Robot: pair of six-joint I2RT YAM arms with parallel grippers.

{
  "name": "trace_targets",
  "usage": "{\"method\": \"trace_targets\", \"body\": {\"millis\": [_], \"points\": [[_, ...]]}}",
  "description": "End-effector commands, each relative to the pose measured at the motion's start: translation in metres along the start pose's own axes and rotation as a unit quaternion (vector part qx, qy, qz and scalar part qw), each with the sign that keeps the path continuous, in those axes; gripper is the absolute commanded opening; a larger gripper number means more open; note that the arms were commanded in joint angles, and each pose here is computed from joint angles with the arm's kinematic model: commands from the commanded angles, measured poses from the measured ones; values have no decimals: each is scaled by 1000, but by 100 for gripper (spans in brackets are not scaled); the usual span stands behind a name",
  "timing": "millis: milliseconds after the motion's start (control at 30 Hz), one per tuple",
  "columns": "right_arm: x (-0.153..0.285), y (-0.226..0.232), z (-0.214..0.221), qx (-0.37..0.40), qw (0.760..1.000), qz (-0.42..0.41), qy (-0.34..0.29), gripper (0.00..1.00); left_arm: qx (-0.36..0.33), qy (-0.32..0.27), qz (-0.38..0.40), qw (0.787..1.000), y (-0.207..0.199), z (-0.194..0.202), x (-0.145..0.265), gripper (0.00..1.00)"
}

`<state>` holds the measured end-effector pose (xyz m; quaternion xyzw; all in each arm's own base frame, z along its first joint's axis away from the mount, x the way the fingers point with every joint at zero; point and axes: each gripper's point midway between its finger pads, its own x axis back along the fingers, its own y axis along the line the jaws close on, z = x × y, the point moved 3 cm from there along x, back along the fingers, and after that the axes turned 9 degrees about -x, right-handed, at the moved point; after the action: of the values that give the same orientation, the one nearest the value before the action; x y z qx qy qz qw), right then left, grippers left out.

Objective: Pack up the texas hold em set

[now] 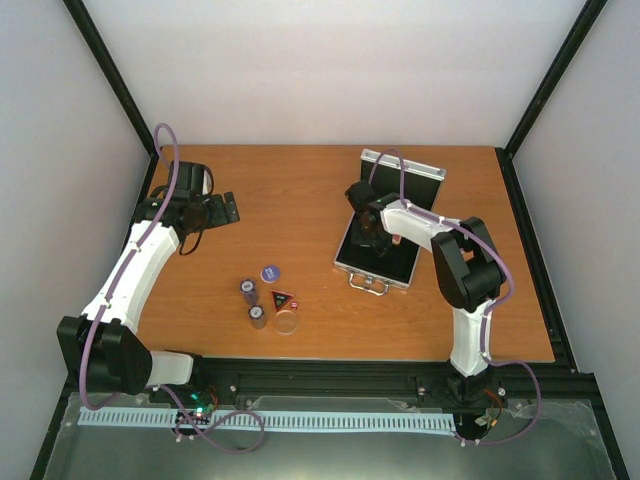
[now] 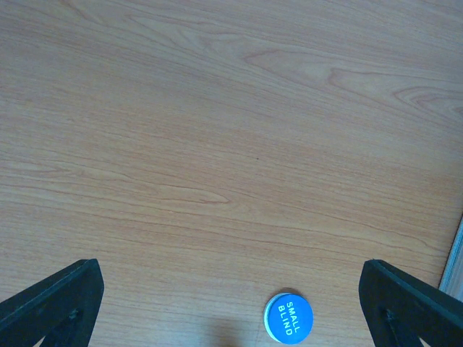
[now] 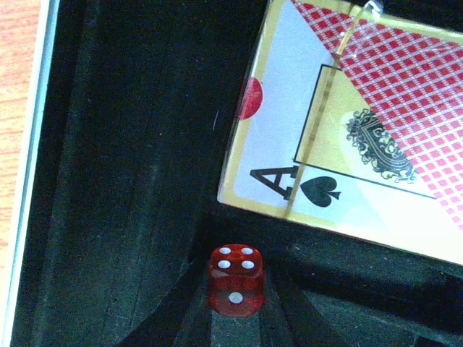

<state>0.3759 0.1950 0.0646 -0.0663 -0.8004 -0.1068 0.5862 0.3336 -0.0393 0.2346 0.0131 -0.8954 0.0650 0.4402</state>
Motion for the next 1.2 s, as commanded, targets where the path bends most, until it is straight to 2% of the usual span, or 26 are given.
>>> {"method": "trace_targets", "body": {"millis": [0, 167, 267, 600, 900, 1167], "points": [[-11, -6, -8, -20, 999, 27, -18, 21, -5, -11, 5, 1000, -1, -7, 4, 100], [-11, -9, -7, -26, 999, 32, -18, 47, -4, -11, 6, 1000, -2, -9, 3, 100], [-7, -10, -9, -27, 999, 32, -25, 58, -3, -11, 9, 1000, -3, -10, 3, 100], [15, -4, -16, -12, 999, 14, -40, 56, -1, -11, 12, 1000, -3, -10, 3, 100], [46, 24, 16, 82, 996, -4, -26, 56, 5, -12, 23, 1000, -7, -13, 6, 100], [76, 60, 57, 182, 982, -44, -3, 51, -6, 8, 26, 1000, -10, -18, 8, 100]]}}
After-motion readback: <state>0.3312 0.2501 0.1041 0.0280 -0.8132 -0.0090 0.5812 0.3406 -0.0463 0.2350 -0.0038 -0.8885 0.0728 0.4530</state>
